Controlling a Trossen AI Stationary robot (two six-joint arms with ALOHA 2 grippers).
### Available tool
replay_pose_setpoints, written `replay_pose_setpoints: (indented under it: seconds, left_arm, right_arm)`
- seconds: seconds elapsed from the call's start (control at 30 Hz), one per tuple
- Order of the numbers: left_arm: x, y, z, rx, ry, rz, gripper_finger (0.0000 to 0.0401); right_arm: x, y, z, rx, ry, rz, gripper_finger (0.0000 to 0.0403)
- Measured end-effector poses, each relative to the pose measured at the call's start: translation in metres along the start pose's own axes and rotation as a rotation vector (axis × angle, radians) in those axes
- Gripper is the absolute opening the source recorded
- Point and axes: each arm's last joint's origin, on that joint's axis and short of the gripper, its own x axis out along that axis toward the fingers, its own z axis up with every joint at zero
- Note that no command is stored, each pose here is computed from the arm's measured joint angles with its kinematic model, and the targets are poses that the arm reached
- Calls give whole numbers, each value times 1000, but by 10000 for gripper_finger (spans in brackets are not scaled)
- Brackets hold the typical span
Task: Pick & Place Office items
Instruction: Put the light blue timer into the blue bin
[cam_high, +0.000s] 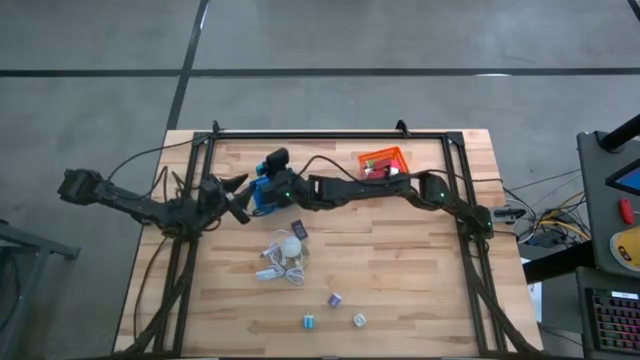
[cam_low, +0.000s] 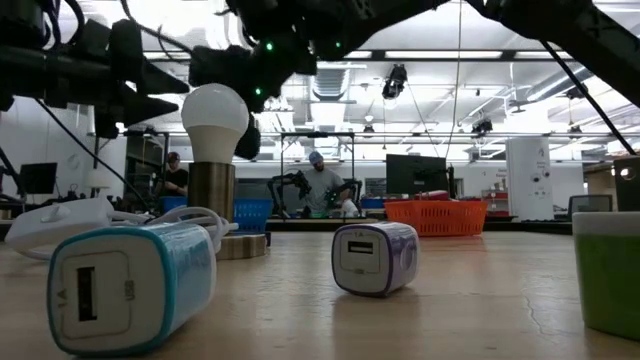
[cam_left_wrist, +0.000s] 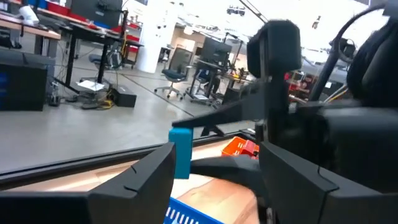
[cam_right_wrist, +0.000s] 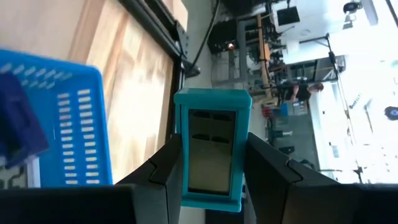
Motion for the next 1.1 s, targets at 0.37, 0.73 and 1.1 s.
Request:
replay_pose_setpoints:
  seconds: [0.37,0.73,1.1]
  left_arm:
    - [0,-2,-2,101,33,-116,232]
    - [5,2,-8,128,73,-93,227]
    - [22,-15,-6,175,127,-94,227]
  right_arm:
    - [-23,12,-12,-4,-26,-33,123]
    - [-55,22,-14,-9,-152,-61,123]
    - [-54,20,-12,21,-180,-58,123]
